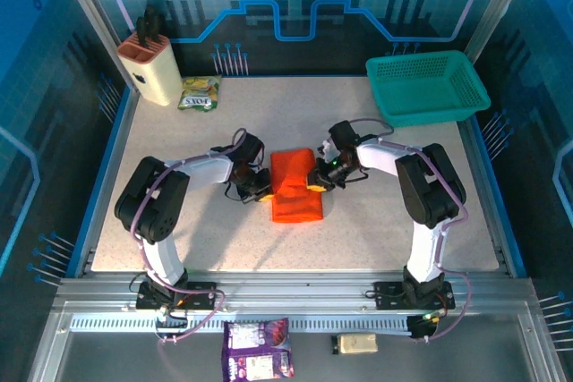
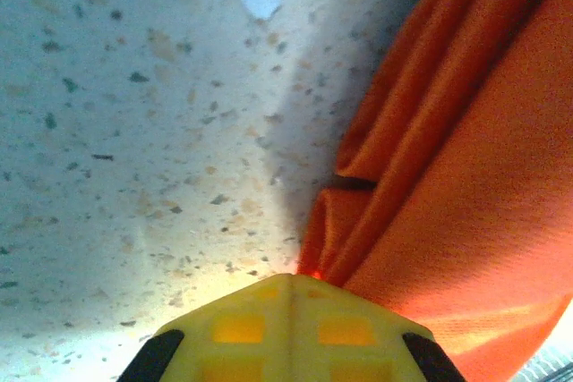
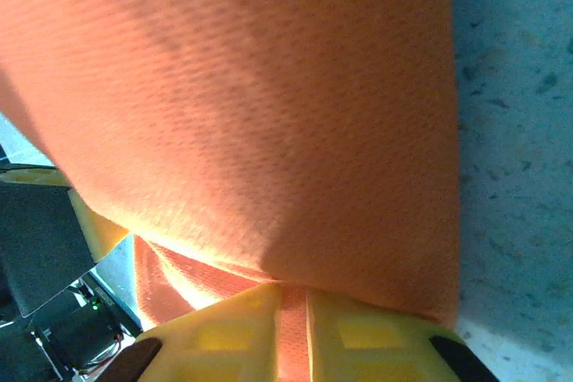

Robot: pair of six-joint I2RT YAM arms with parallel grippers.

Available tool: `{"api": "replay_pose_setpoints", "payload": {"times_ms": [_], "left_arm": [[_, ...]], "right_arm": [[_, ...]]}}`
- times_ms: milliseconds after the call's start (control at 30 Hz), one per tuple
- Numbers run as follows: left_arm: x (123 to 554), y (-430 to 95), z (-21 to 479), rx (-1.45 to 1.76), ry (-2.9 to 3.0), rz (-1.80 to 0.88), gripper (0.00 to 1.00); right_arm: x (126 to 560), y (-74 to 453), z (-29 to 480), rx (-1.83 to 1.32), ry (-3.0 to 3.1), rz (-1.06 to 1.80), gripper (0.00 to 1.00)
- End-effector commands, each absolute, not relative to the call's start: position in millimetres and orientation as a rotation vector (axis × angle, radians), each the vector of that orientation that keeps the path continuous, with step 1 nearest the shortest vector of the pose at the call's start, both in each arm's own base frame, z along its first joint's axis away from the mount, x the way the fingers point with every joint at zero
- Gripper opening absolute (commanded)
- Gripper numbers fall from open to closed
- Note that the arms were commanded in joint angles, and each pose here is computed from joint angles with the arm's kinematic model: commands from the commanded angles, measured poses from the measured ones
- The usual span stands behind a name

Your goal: Fold the inside-out t-shirt

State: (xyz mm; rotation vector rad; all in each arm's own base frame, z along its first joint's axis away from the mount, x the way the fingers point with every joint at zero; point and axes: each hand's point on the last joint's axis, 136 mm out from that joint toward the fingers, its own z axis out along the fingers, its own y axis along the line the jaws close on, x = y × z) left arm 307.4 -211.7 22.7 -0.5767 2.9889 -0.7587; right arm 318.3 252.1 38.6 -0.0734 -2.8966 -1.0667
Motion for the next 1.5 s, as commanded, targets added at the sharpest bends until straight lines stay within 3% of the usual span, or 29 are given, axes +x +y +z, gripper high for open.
{"api": "replay_pose_setpoints", "payload": {"times_ms": [0, 267, 567, 700, 1000, 1467], "left_arm": [[331.8, -218.9, 67.9, -0.470, 2.889, -0.818, 0.03], [362.2, -238.7, 68.1, -0.390, 2.881, -0.869, 0.05], [378.7, -220.0, 15.3, -0.466, 2.983, -0.709, 0.03], [381.2, -220.6, 12.7, -0.454, 2.987, -0.726, 0.03], [407.9, -228.3, 58.3, -0.403, 2.857, -0.813, 0.06], [442.5, -221.6, 43.3, -0.423, 2.862, -0.715, 0.08]], "right_arm": [[335.9, 259.6, 75.6, -0.007, -2.934, -1.175, 0.16], [358.9, 268.1, 66.1, 0.009, -2.929, -1.178, 0.16], [367.3, 246.1, 14.2, -0.134, -2.933, -1.034, 0.13], [369.2, 250.7, 23.3, -0.122, -2.925, -1.087, 0.13], [391.9, 261.7, 73.4, -0.054, -2.968, -1.231, 0.13], [425.7, 249.8, 44.6, -0.130, -2.974, -1.186, 0.13]]}}
